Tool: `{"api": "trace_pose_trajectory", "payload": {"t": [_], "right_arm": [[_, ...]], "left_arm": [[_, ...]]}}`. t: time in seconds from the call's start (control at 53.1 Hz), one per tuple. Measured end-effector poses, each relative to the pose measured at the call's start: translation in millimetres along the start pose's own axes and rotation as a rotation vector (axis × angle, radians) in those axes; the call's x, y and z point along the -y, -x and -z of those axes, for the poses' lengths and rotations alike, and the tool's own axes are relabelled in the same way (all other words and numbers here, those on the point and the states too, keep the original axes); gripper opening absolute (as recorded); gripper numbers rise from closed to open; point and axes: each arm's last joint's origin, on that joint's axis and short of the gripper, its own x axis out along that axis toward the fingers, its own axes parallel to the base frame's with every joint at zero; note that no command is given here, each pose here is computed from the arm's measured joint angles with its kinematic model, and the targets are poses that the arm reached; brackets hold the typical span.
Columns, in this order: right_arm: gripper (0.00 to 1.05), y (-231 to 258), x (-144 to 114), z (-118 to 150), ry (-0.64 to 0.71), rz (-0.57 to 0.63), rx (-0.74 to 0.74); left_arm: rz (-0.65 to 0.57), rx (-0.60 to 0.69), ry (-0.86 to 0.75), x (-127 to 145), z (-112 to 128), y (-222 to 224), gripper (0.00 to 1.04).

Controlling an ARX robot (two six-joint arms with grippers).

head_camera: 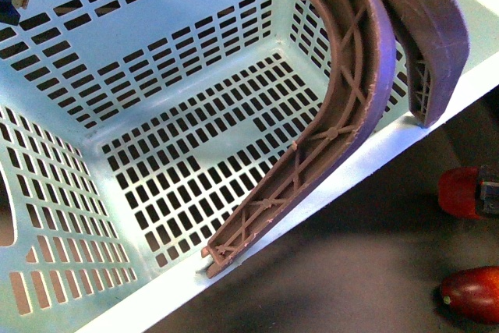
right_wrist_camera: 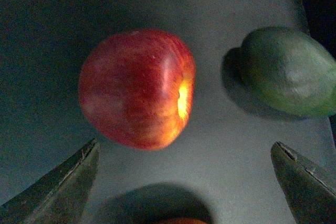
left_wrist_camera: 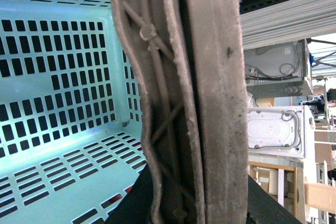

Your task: Pick apple with right arm and hold basket with left

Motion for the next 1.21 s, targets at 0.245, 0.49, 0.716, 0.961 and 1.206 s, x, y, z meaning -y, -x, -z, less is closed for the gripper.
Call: {"api": "trace_pose_trajectory", "payload": {"t": [0.245, 0.49, 0.716, 0.961, 1.206], "right_arm": [[0.96, -23, -15, -18, 0.007, 0.003, 0.006], [0.96, -42, -28, -22, 0.021, 0.013, -0.008], [0.96, -54, -35, -24, 0.028, 0.037, -0.036], [0.96, -60, -35, -20, 0.024, 0.052, -0.061], [0.72, -60, -35, -13, 0.022, 0.052, -0.073]], "left_arm": [[0.0, 0.0, 0.0, 0, 0, 0, 0.17], [0.0, -0.001, 0.0, 0, 0, 0, 0.17], [0.0, 0.0, 0.0, 0, 0, 0, 0.17], [0.0, 0.0, 0.0, 0, 0, 0, 0.17], [0.0, -0.001, 0.0, 0, 0, 0, 0.17]]}}
